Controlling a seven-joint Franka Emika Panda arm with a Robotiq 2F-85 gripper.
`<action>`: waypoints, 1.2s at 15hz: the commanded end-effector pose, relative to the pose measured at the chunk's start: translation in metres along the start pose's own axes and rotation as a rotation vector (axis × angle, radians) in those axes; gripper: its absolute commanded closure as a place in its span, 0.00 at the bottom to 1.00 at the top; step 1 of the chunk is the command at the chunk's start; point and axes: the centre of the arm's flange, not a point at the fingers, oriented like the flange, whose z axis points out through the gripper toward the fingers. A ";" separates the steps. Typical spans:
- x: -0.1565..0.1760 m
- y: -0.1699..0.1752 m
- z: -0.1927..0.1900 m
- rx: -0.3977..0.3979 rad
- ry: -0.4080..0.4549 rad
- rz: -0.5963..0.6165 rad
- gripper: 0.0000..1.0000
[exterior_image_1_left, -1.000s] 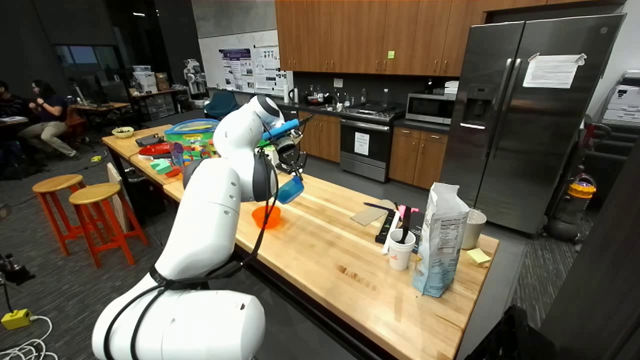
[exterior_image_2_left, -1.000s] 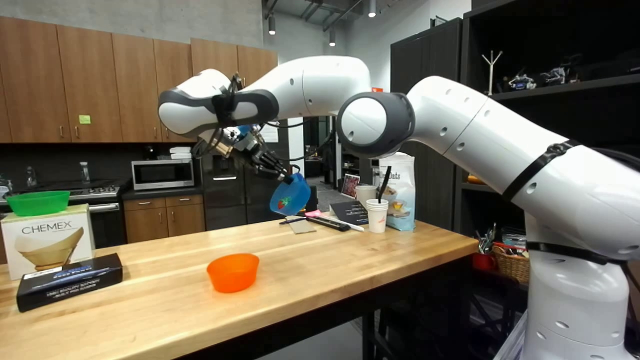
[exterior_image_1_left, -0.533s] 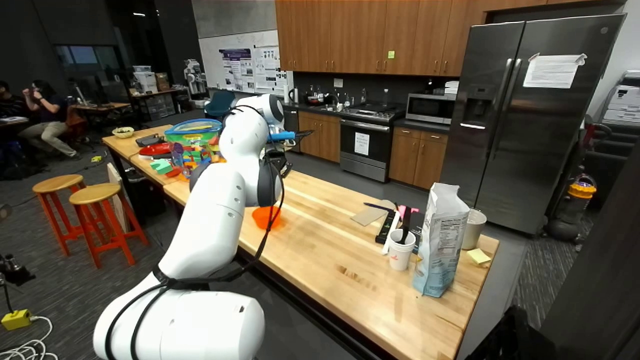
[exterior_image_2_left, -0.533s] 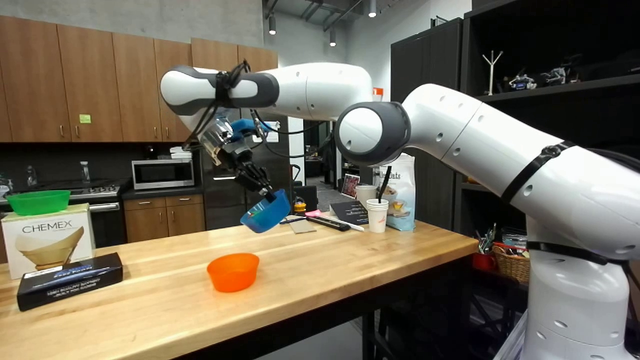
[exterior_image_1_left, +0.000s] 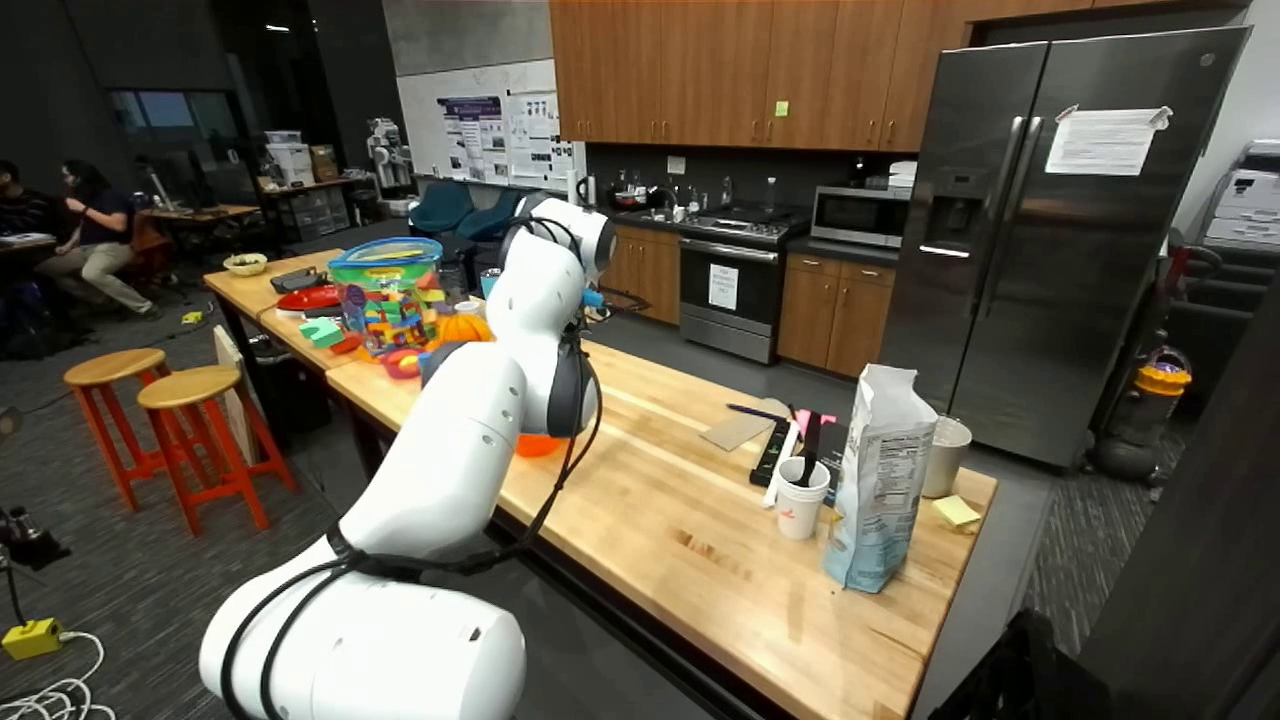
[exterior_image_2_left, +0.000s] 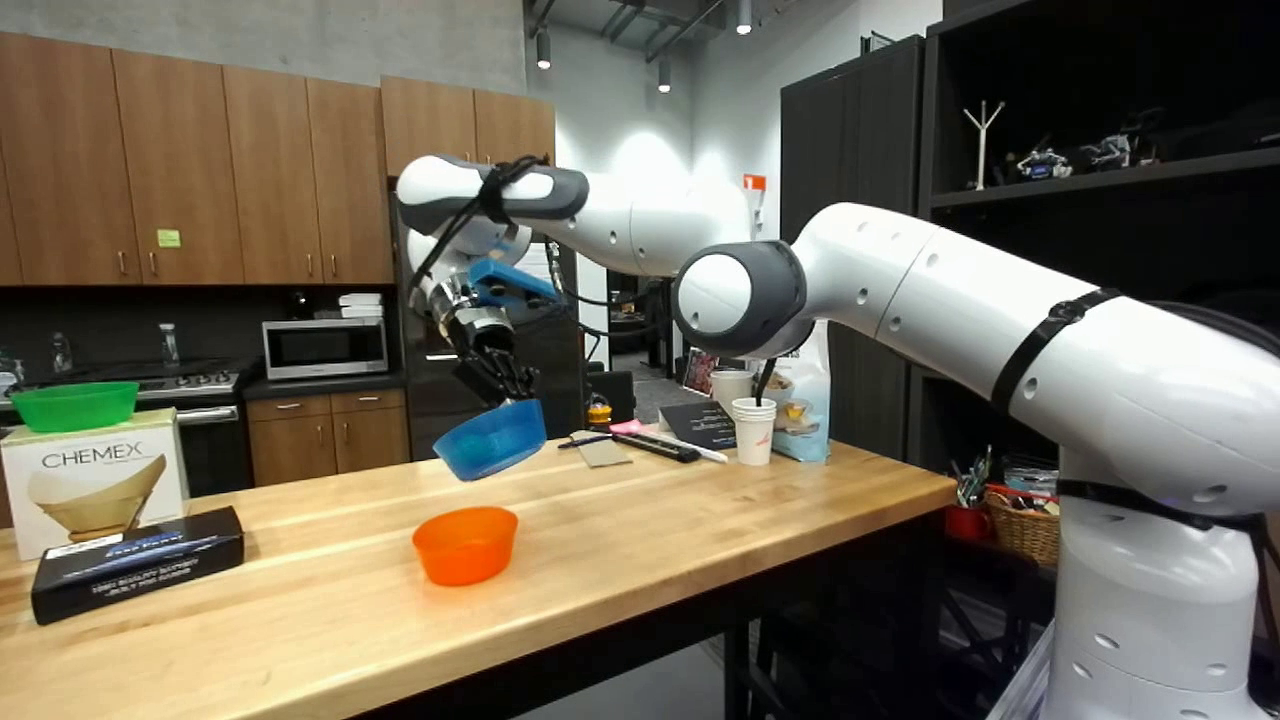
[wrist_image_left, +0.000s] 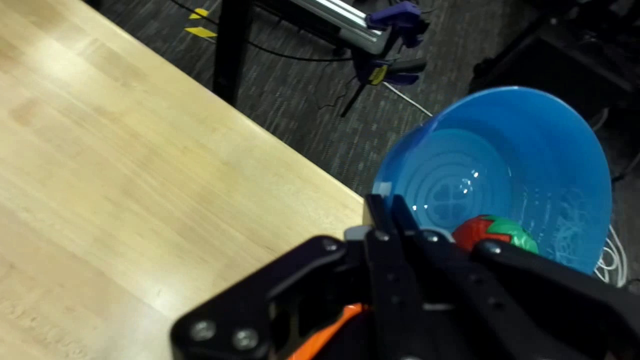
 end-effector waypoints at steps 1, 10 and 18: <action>0.034 0.009 0.003 0.198 -0.010 0.064 0.99; 0.074 0.041 0.045 0.442 -0.064 0.296 0.99; 0.009 0.126 -0.017 0.651 -0.026 0.366 0.99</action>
